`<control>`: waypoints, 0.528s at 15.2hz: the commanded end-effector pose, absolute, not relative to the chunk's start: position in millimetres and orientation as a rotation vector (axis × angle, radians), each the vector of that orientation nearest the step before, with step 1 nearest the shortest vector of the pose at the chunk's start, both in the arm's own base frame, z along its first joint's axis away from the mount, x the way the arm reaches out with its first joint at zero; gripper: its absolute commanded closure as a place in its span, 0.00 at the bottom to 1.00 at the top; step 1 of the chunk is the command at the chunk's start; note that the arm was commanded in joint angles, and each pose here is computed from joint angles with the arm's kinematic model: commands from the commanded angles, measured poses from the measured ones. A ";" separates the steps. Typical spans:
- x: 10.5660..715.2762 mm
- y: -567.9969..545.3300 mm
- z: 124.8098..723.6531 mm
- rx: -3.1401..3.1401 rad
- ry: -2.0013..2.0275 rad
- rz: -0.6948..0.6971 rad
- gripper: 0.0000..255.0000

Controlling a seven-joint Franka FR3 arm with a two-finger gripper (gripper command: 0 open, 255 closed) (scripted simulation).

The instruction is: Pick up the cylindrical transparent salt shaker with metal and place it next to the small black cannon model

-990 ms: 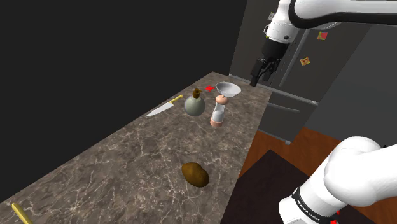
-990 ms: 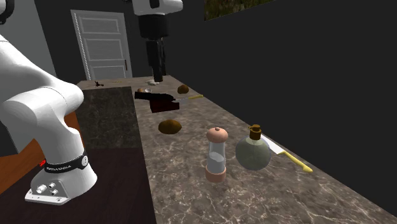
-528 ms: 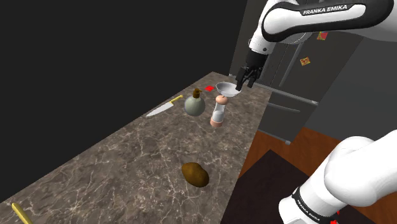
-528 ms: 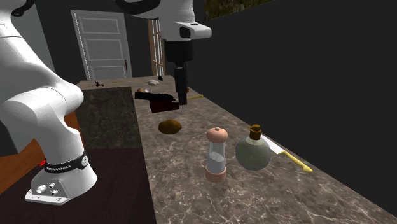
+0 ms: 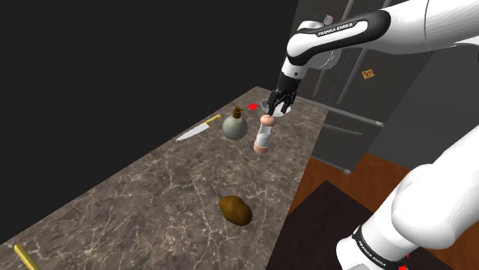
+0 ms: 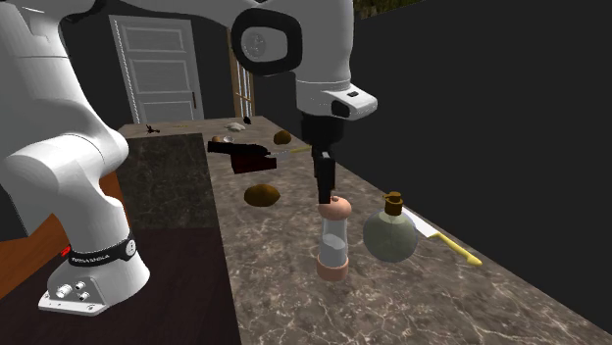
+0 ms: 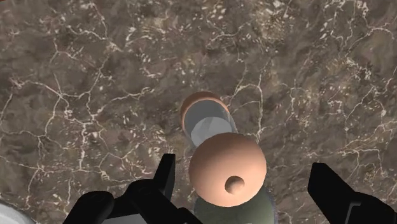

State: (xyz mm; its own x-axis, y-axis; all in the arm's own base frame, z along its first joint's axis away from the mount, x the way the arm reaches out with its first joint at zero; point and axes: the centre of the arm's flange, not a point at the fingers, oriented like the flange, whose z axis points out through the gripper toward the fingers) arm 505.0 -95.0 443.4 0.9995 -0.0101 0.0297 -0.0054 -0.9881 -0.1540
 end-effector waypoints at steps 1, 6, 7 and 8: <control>517.2 -98.0 433.3 -2.976 0.014 -0.044 0.00; 518.0 -93.7 407.3 -2.976 0.014 -0.044 0.00; 518.2 -92.8 402.1 -2.976 0.014 -0.044 0.00; 518.4 -91.4 393.9 -2.976 0.014 -0.044 0.00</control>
State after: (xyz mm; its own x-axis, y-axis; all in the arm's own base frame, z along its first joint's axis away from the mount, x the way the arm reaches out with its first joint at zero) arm 517.8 -93.0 399.8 0.9996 -0.0114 0.0278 -0.0066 -0.9864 -0.1645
